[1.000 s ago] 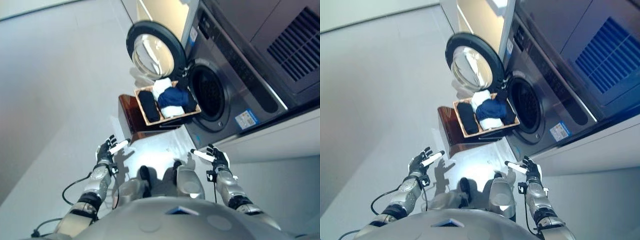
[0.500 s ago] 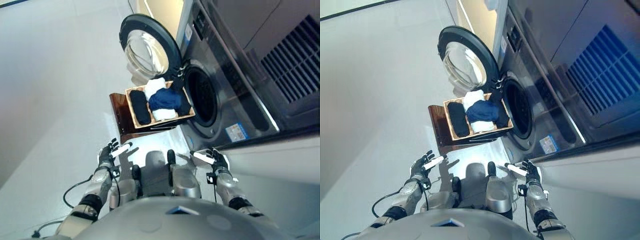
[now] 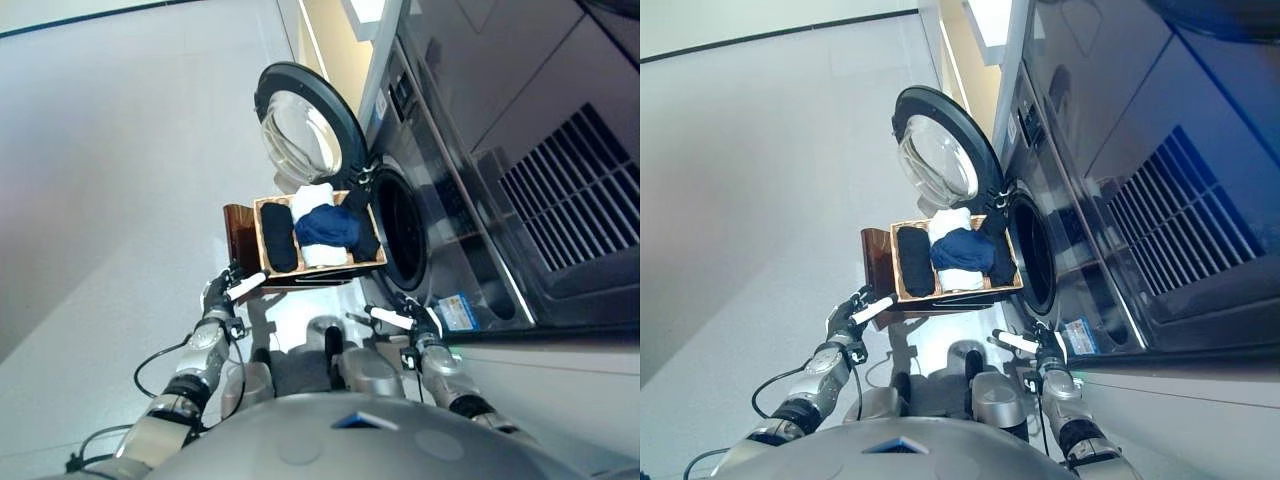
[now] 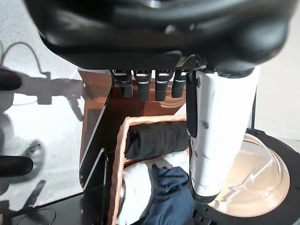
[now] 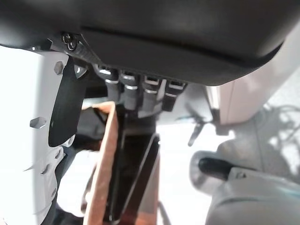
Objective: Pick up the clothes and place them into the washing machine
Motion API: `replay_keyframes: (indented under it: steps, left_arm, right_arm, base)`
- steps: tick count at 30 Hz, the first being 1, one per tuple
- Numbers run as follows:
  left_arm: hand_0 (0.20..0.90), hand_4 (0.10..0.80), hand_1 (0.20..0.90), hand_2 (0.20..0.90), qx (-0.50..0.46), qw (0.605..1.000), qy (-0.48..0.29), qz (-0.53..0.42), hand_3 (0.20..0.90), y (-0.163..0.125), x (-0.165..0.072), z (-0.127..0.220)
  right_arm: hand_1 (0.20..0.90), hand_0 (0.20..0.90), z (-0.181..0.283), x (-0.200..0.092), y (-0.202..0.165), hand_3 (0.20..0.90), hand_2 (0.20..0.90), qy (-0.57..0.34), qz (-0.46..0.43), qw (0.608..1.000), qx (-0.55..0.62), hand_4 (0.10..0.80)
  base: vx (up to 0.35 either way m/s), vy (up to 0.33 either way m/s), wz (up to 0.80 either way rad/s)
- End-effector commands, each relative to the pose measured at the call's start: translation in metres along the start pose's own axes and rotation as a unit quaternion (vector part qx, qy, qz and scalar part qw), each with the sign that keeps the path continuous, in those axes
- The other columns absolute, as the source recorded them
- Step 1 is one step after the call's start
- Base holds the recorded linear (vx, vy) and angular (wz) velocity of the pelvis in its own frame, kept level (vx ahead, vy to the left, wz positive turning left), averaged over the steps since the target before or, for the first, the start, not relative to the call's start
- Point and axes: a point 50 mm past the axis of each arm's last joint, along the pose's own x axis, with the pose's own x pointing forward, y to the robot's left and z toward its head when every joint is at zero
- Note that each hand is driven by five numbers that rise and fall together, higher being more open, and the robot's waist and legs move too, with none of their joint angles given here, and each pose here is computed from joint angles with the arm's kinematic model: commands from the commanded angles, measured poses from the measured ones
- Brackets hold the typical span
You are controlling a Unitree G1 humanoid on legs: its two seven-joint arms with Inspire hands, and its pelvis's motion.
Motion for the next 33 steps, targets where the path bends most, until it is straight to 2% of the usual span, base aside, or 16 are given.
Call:
replay_keyframes:
  steps: [1,7,13,19,23,33]
  left_arm:
    - [0.900,0.800,0.900,0.900,-0.005,0.998,-0.061,-0.008,0.900,-0.001,0.003,0.026]
    - [0.900,0.800,0.900,0.900,-0.016,0.999,-0.046,0.014,0.900,0.009,0.001,0.017]
    - [0.900,0.800,0.900,0.900,-0.035,0.999,-0.025,0.023,0.900,0.015,-0.005,0.001]
    - [0.900,0.800,0.900,0.900,-0.037,0.998,-0.051,0.017,0.900,0.013,-0.004,0.015]
    - [0.900,0.800,0.900,0.900,-0.024,0.997,-0.066,0.028,0.900,0.022,-0.001,0.025]
    - [0.900,0.800,0.900,0.900,-0.024,0.997,-0.065,0.035,0.900,0.028,-0.003,0.024]
  right_arm:
    - [0.900,0.900,0.032,-0.001,-0.065,0.900,0.900,-0.074,-0.121,0.990,0.005,0.800]
    - [0.900,0.900,0.032,-0.001,-0.063,0.900,0.900,-0.075,-0.118,0.990,-0.013,0.800]
    - [0.900,0.900,0.021,-0.002,-0.062,0.900,0.900,-0.054,-0.113,0.992,-0.013,0.800]
    - [0.900,0.900,0.026,0.001,-0.055,0.900,0.900,-0.055,-0.100,0.993,-0.009,0.800]
    - [0.900,0.900,0.043,0.005,-0.048,0.900,0.900,-0.083,-0.084,0.993,-0.016,0.800]
    - [0.900,0.900,0.042,0.005,-0.043,0.900,0.900,-0.080,-0.072,0.994,-0.010,0.800]
  base:
    - [0.083,-0.014,0.21]
    - [0.186,0.037,-0.30]
    - [0.252,0.143,0.12]
    - [0.237,0.240,-0.66]
    - [0.176,0.136,-0.77]
    - [0.132,0.091,-0.16]
